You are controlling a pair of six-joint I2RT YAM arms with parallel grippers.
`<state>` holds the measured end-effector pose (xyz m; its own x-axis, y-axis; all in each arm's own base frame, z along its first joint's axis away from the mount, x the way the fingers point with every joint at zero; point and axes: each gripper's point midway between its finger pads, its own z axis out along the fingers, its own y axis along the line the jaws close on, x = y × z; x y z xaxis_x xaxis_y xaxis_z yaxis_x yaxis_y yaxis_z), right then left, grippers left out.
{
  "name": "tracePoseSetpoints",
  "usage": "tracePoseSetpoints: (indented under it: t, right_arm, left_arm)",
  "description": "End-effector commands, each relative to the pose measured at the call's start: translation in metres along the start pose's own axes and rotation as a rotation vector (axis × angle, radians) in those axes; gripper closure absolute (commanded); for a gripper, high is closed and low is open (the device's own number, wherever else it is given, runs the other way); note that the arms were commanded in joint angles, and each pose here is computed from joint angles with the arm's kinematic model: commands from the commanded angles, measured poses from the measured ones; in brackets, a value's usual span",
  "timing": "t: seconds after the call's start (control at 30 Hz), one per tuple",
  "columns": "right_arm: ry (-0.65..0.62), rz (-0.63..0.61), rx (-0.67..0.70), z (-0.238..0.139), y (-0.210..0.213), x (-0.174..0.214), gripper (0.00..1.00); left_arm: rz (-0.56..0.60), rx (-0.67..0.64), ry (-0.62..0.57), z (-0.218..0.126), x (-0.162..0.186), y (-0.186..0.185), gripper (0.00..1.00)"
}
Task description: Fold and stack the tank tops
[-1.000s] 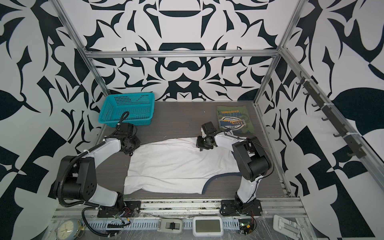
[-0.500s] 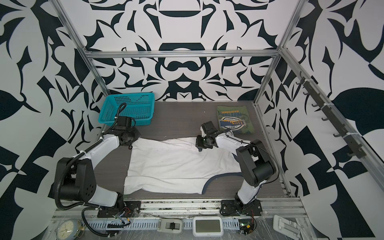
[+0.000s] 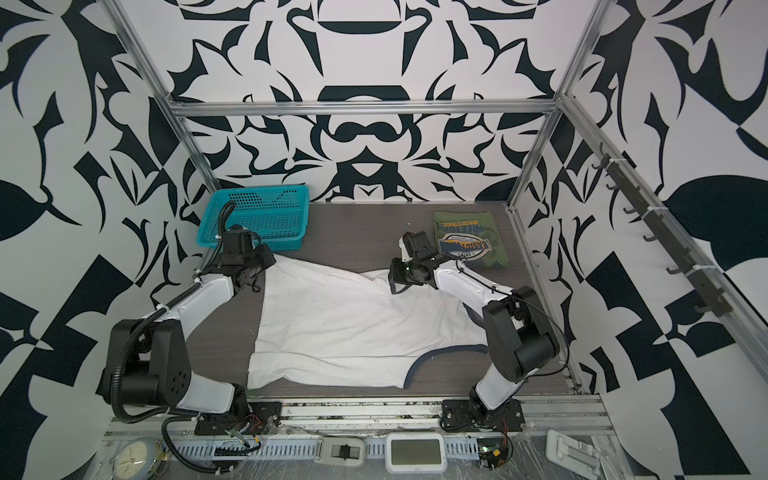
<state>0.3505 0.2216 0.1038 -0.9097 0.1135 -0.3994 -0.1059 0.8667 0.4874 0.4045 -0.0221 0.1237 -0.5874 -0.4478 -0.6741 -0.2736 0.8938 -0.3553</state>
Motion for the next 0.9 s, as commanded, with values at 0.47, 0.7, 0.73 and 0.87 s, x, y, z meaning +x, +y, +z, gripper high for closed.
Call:
tracePoseSetpoints:
  t: [0.47,0.7,0.73,0.87]
  right_arm:
    - [0.025,-0.003,-0.066,-0.003,-0.001,0.045,0.67]
    - [0.044,0.001,-0.082,0.015,-0.003,0.052,0.57]
    - [0.050,0.005,-0.071,0.019,-0.006,0.054,0.57]
    - [0.063,0.007,-0.044,0.030,-0.012,0.055,0.58]
  left_arm:
    - [-0.070,0.054,-0.124,-0.041,0.047,0.033,1.00]
    - [-0.066,0.021,-0.070,-0.034,0.051,0.037,1.00]
    - [-0.071,0.014,-0.071,-0.034,0.053,0.039,1.00]
    - [-0.087,-0.014,-0.076,-0.037,0.051,0.045,1.00]
